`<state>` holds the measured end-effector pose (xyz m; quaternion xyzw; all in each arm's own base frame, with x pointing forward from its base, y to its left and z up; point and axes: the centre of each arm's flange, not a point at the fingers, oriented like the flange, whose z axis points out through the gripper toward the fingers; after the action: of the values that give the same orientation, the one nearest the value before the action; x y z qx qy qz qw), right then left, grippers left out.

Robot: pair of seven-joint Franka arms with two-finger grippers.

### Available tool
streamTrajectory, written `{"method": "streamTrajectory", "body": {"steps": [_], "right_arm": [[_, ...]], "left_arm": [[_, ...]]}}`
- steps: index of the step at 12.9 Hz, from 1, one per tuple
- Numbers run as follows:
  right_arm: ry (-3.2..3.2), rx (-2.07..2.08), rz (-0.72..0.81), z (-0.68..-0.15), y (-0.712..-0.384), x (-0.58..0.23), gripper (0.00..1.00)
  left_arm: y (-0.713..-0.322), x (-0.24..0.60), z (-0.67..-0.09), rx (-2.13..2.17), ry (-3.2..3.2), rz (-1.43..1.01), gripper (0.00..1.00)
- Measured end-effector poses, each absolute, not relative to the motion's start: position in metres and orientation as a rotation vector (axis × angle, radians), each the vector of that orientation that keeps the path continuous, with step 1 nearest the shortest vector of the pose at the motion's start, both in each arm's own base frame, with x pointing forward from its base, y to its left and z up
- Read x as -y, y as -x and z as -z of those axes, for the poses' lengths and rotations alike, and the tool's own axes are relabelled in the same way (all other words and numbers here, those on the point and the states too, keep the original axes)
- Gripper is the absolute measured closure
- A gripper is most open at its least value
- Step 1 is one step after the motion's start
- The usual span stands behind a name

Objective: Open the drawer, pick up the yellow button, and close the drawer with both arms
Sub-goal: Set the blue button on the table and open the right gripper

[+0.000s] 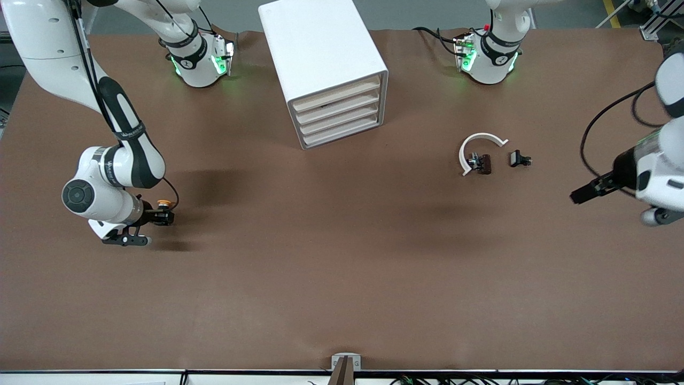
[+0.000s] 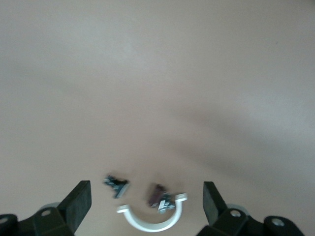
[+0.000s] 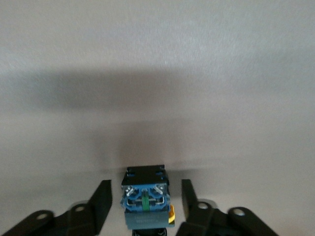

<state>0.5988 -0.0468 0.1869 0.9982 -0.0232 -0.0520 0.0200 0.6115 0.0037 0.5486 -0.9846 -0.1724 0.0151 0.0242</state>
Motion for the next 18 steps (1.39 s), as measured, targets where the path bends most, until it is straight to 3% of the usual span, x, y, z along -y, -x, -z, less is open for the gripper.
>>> {"method": "streamTrajectory", "body": {"steps": [3,6,12,15,18], "right_arm": [[-3.098,0.072,0.099,-0.205,-0.612,0.047,0.0],[-3.099,0.062,0.104,-0.223,-0.618,0.042,0.0],[-3.069,0.023,0.311,-0.307,-0.625,-0.01,0.0],[-3.045,0.034,0.365,-0.337,-0.62,-0.043,0.0],[-3.029,0.012,0.383,-0.412,-0.608,-0.066,0.0]], "left_arm": [[-0.584,-0.024,-0.591,0.336,3.059,-0.022,0.0],[-0.556,-0.02,-0.615,0.168,3.071,0.005,0.0],[-0.508,-0.003,-0.624,0.049,3.103,0.0,0.0],[-0.501,0.022,-0.624,-0.025,3.103,0.0,0.0],[-0.501,0.026,-0.622,-0.031,3.113,-0.006,0.0]]}}
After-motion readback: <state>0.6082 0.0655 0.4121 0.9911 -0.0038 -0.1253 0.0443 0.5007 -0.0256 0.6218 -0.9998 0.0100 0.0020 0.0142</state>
